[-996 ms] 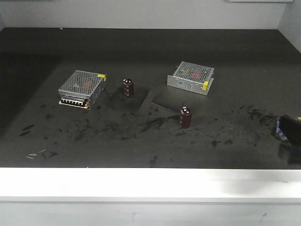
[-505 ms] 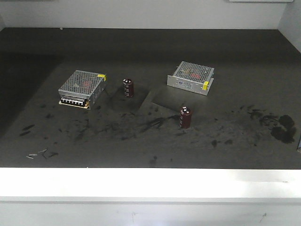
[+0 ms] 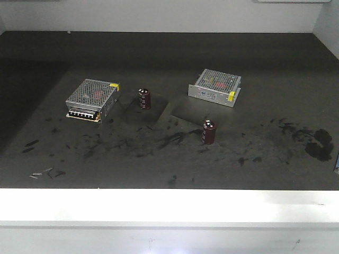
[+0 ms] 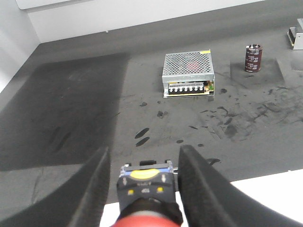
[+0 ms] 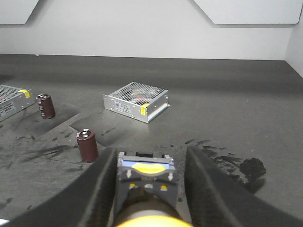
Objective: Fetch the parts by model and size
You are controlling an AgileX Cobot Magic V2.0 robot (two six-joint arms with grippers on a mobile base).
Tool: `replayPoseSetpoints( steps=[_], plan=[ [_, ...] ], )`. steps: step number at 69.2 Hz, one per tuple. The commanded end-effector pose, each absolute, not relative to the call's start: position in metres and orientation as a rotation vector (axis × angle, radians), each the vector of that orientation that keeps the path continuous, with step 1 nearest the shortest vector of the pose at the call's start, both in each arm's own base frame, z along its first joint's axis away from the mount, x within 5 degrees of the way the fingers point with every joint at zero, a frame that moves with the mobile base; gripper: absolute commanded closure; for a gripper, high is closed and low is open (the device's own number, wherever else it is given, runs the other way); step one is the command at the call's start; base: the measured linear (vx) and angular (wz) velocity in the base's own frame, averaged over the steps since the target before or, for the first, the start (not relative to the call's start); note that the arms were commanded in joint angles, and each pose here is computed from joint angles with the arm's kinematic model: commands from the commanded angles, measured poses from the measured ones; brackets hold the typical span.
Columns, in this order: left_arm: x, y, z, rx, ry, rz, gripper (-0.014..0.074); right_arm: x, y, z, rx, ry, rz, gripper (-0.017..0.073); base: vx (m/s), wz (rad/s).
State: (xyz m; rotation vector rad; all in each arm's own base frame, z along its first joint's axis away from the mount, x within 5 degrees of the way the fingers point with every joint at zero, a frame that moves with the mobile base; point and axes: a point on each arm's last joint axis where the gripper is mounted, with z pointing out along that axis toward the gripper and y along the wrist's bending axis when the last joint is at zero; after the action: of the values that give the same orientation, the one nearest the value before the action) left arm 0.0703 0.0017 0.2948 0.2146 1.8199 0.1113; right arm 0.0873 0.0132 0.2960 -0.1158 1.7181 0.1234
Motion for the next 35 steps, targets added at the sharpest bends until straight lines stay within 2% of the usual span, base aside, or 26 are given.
replayPoseSetpoints(
  steps=[1, 35],
  plan=[
    [0.0713, -0.0007, 0.307, 0.227, 1.745, 0.09, 0.06, 0.0876, 0.0133, 0.3118, -0.117, 1.618, 0.122, 0.0564, 0.0, 0.0],
    [0.0713, -0.0007, 0.307, 0.227, 1.745, 0.09, 0.06, 0.0876, 0.0133, 0.3118, -0.117, 1.618, 0.122, 0.0564, 0.0, 0.0]
  ],
)
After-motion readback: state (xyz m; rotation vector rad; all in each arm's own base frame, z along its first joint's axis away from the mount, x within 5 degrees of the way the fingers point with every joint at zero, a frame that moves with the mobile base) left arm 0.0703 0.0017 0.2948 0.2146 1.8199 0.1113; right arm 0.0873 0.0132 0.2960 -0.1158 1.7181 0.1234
